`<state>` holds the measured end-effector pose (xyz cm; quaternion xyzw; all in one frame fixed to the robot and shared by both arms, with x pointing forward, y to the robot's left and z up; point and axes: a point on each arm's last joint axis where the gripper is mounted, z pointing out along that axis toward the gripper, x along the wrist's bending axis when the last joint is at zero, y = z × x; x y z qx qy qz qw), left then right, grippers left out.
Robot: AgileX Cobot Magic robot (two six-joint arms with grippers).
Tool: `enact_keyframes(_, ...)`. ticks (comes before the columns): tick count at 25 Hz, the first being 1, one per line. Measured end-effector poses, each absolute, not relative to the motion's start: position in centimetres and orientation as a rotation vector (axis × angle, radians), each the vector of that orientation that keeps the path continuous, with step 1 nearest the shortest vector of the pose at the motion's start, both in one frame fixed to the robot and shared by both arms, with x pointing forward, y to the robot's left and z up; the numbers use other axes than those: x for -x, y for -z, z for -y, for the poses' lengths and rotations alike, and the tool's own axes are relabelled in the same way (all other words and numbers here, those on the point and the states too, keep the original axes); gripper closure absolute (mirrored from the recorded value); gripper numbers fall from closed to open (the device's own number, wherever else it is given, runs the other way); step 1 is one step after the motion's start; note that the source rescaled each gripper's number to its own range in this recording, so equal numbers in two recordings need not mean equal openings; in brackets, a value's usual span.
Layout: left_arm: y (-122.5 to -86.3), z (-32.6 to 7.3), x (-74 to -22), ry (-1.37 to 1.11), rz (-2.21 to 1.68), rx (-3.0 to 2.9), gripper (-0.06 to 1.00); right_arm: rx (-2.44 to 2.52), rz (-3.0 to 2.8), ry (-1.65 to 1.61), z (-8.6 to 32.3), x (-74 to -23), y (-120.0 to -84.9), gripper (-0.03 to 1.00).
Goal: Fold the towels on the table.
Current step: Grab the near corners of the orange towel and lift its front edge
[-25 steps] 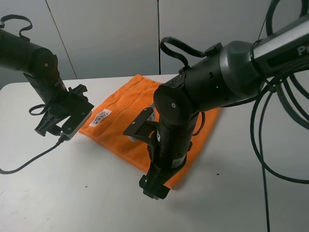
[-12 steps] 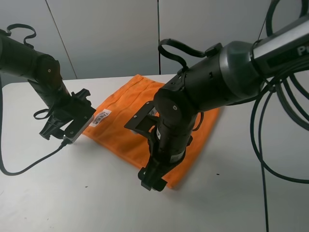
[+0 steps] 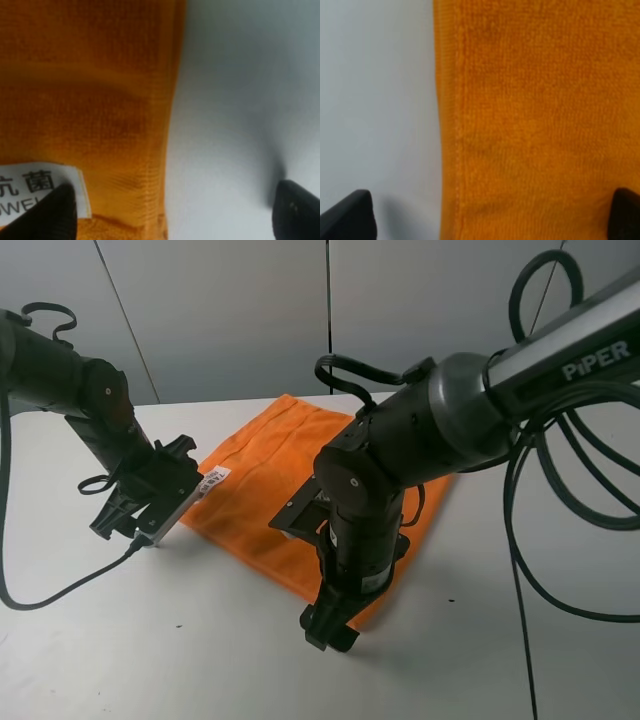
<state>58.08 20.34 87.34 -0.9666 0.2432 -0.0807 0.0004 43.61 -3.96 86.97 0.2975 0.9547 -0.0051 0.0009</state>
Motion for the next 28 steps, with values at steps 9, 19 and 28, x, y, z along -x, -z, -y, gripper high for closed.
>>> enact_keyframes(9, -86.96, -20.23, -58.16, 0.260, -0.750, 3.049, -0.05, -0.947, -2.985, -0.044, 3.62, -43.81, -86.79, -0.03)
enact_keyframes(19, -86.87, -20.18, -58.18, 0.257, -0.744, 3.056, -0.05, -0.967, -2.967, -0.073, 3.49, -43.95, -86.80, -0.03)
enact_keyframes(28, -86.65, -20.16, -58.19, 0.246, -0.744, 3.059, -0.05, -0.984, -2.963, -0.040, 3.37, -43.87, -86.03, -0.03)
